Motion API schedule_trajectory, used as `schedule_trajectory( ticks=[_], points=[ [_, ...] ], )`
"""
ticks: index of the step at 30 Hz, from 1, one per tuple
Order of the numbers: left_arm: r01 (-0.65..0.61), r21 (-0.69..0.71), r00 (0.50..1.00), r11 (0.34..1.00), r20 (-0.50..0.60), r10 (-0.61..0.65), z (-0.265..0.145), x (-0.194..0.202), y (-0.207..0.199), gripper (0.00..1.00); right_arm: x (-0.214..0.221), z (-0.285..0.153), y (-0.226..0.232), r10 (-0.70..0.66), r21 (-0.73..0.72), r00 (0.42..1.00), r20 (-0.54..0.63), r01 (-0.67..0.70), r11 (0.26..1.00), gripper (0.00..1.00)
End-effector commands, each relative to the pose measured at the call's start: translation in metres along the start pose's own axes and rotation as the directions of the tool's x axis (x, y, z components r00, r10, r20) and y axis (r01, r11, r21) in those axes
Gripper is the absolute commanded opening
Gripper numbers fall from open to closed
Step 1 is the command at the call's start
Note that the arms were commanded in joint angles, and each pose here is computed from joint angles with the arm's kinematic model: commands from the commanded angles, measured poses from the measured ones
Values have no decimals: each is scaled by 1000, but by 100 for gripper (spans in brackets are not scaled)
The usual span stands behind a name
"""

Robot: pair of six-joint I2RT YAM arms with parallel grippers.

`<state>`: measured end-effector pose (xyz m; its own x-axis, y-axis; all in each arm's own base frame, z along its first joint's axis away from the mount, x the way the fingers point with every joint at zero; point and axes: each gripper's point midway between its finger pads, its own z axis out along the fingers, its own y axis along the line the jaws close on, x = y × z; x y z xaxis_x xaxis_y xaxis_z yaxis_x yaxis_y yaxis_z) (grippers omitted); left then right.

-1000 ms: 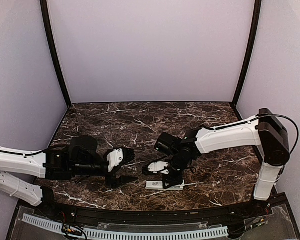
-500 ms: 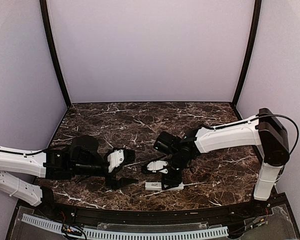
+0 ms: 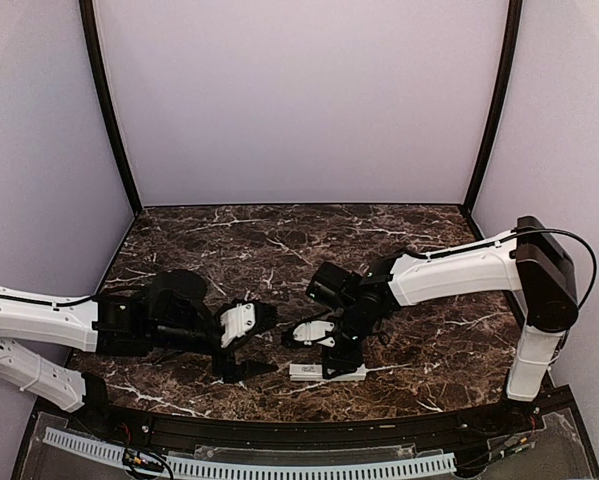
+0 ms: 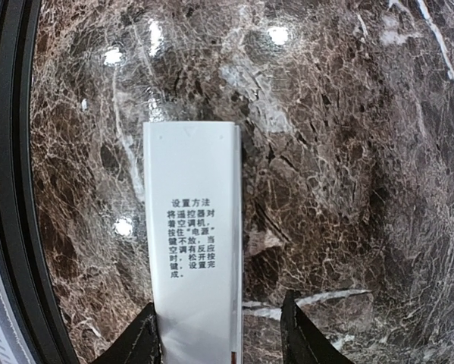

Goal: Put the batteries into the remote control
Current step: Load the battery cover onto the remote control without the battery cover.

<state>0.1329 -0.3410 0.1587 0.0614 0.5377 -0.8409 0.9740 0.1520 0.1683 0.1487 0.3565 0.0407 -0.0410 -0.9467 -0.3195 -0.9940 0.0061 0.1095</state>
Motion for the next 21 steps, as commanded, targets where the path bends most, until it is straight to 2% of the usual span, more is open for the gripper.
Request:
schedule_trajectory(
  ticks=[1,11,21],
  points=[
    [-13,24,1000,1000,-5,13,0,-5,-3,84,0,3,-4,-21,11,1000,2,21,1000,51],
    [-25,31,1000,999,-11,25,2,-7,-3,84,7,10,-1,-28,-10,999,-21,27,1000,59],
    [-28,31,1000,999,-12,28,2,-9,-3,84,7,10,-15,-18,43,999,-35,20,999,59]
  ],
)
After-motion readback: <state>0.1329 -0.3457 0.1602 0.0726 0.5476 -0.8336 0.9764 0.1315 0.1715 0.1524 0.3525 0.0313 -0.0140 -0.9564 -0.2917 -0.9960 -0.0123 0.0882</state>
